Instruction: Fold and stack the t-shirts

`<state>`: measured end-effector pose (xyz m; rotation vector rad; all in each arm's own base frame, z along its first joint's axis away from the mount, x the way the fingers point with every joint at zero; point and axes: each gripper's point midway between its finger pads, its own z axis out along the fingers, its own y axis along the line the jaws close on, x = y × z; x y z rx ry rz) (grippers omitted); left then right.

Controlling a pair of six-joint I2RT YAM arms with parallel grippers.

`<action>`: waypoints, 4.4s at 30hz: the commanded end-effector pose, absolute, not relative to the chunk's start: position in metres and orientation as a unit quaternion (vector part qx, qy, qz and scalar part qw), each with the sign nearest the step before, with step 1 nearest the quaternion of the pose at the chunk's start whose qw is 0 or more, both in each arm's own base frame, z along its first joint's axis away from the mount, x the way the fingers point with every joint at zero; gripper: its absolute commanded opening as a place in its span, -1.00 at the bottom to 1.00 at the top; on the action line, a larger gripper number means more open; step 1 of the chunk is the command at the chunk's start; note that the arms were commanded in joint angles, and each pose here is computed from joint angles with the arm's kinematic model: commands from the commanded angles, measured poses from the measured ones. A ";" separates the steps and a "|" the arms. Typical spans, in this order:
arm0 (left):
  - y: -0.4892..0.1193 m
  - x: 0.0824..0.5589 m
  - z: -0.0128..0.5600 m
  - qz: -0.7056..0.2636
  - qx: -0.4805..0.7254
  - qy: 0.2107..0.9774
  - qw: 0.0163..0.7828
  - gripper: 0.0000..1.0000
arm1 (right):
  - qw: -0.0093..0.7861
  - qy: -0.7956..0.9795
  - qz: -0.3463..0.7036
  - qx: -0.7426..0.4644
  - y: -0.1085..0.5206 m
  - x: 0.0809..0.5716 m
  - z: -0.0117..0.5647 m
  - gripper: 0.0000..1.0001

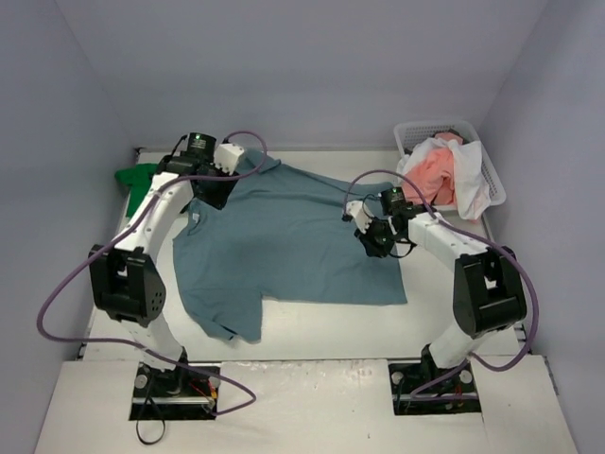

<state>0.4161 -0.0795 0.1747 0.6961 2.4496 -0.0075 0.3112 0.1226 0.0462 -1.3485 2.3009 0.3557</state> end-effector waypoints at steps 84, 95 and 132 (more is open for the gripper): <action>-0.085 0.345 0.118 -0.073 0.233 0.935 0.259 -0.18 | 0.298 0.892 -0.110 -0.321 0.045 0.474 0.075 -0.30; -0.086 0.344 0.114 -0.073 0.232 0.936 0.255 -0.18 | 0.298 0.896 -0.114 -0.309 0.030 0.488 0.072 -0.31; -0.082 0.354 0.105 -0.061 0.234 0.938 0.250 -0.18 | 0.281 0.902 -0.126 -0.301 0.030 0.517 0.027 -0.97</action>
